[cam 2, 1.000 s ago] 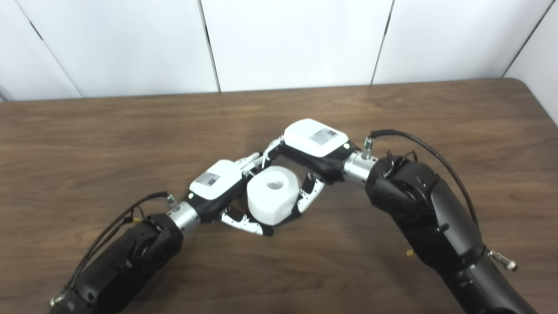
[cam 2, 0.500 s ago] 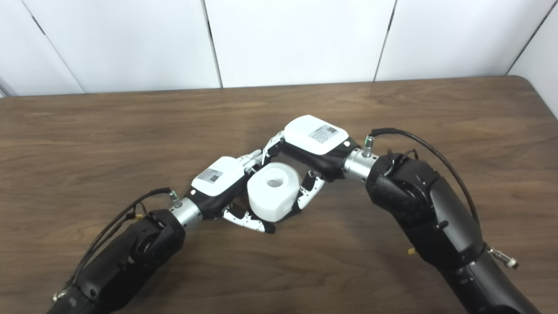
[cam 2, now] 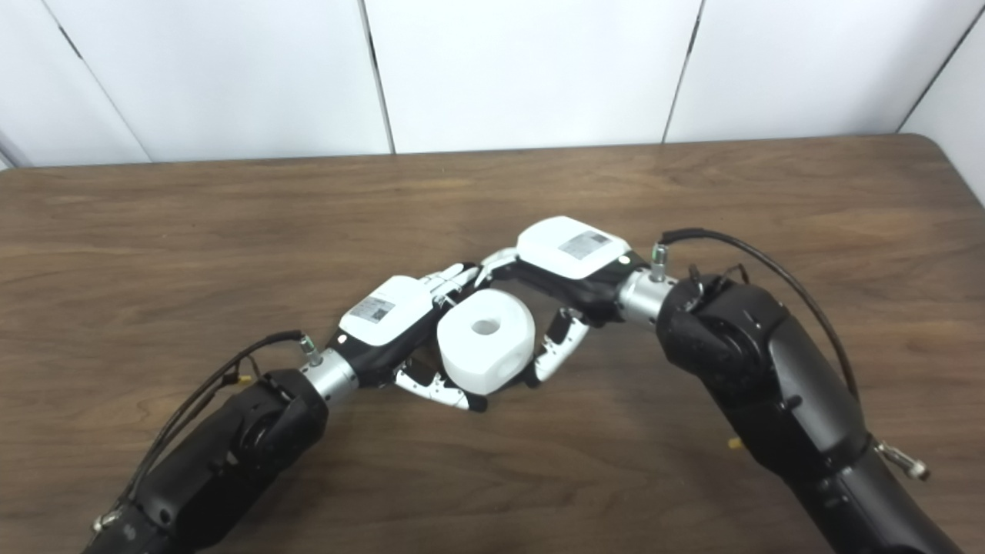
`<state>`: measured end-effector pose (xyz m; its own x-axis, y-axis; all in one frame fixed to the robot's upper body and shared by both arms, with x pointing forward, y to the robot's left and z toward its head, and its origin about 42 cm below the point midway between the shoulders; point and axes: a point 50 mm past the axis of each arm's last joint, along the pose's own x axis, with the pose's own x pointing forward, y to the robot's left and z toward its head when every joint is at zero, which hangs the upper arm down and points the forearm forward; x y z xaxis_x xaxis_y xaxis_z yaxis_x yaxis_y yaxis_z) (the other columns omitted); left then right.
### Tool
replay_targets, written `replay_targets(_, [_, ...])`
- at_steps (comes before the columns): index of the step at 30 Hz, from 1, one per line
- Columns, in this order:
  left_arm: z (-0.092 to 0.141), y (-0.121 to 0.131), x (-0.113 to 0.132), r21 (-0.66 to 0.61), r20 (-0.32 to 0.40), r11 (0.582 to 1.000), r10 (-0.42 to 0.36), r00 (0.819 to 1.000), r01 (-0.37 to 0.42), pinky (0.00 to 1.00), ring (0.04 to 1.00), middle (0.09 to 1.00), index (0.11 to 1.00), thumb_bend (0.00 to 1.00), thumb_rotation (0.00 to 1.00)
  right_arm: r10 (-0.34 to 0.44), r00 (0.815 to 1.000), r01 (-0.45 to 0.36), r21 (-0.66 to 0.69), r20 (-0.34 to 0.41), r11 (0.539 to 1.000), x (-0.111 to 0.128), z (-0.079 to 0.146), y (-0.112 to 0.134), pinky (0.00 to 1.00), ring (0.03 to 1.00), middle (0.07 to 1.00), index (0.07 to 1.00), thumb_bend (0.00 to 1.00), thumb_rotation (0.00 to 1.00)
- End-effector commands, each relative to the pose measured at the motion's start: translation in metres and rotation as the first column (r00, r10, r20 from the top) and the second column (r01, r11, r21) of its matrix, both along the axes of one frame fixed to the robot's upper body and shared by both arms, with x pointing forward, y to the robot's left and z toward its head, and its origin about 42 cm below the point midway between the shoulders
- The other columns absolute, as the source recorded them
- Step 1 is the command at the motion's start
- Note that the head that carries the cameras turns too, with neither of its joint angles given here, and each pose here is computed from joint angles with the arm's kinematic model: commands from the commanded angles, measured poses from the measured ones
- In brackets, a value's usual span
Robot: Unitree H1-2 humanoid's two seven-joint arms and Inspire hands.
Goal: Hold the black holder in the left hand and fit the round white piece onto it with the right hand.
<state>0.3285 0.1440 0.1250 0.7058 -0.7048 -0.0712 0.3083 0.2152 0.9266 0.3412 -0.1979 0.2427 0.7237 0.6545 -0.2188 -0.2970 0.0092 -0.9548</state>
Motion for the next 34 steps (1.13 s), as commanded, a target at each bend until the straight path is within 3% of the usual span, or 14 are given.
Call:
replay_targets(1, [-0.041,0.008,-0.024,0.145,-0.147,0.988,-0.027,0.989,0.048,0.93,1.0,0.988,0.492,0.52,0.07,-0.004,0.997,0.001,0.03,0.082,1.0,0.003,0.022,0.0,0.72,0.816,0.842,1.0,0.92,0.27])
replay_targets(11, [-0.041,0.01,-0.025,0.152,-0.145,0.987,-0.029,0.989,0.051,0.92,1.0,0.991,0.492,0.52,0.07,-0.014,0.989,0.003,0.078,0.144,0.997,0.001,0.024,-0.002,0.68,0.749,0.77,0.979,0.9,0.22])
replay_targets(14, [-0.042,0.011,-0.024,0.154,-0.149,0.987,-0.028,0.988,0.051,0.92,1.0,0.995,0.492,0.52,0.07,-0.015,0.987,-0.002,0.102,0.162,0.995,0.002,0.023,-0.005,0.67,0.735,0.787,0.995,0.9,0.2])
replay_targets(19, [-0.042,0.012,-0.023,0.148,-0.146,0.988,-0.029,0.989,0.051,0.92,1.0,0.993,0.492,0.52,0.07,-0.069,0.987,0.059,0.072,0.145,0.996,0.004,0.024,-0.016,0.65,0.745,0.795,0.999,0.9,0.18])
replay_targets(21, [-0.042,0.013,-0.023,0.146,-0.145,0.988,-0.028,0.989,0.049,0.91,1.0,0.991,0.492,0.52,0.07,-0.094,0.986,0.087,0.053,0.14,0.995,0.005,0.025,-0.021,0.63,0.751,0.799,0.976,0.88,0.16])
replay_targets(26, [-0.042,0.015,-0.022,0.138,-0.142,0.989,-0.027,0.99,0.047,0.91,1.0,0.989,0.492,0.52,0.07,-0.205,0.973,0.189,0.151,0.105,0.97,0.007,0.023,-0.042,0.59,0.741,0.78,0.784,0.8,0.06])
replay_targets(29, [-0.042,0.018,-0.021,0.151,-0.14,0.988,-0.018,0.99,0.039,0.92,1.0,0.992,0.493,0.52,0.07,-0.314,0.946,0.273,0.324,0.081,0.906,0.005,0.015,-0.054,0.58,0.713,0.749,0.72,0.73,0.07])
replay_targets(30, [-0.042,0.02,-0.021,0.165,-0.136,0.986,-0.011,0.991,0.034,0.91,1.0,0.993,0.493,0.52,0.07,-0.348,0.935,0.293,0.411,0.064,0.863,0.003,0.011,-0.055,0.57,0.704,0.741,0.71,0.72,0.07])
replay_targets(31, [-0.042,0.021,-0.021,0.175,-0.129,0.984,-0.004,0.992,0.027,0.9,0.993,0.992,0.559,0.74,0.13,-0.376,0.925,0.307,0.486,0.049,0.819,0.001,0.007,-0.055,0.57,0.692,0.727,0.701,0.7,0.05])
replay_targets(32, [-0.042,0.022,-0.021,0.182,-0.125,0.983,0.0,0.992,0.023,0.89,0.987,0.99,0.604,0.85,0.17,-0.394,0.919,0.315,0.533,0.038,0.785,-0.001,0.005,-0.055,0.57,0.681,0.718,0.696,0.69,0.03])
replay_targets(34, [-0.041,0.025,-0.02,0.229,-0.12,0.973,0.021,0.993,0.007,0.87,0.989,0.996,0.683,0.95,0.25,-0.422,0.906,0.322,0.656,-0.005,0.683,-0.005,-0.004,-0.053,0.55,0.659,0.705,0.691,0.65,0.04])
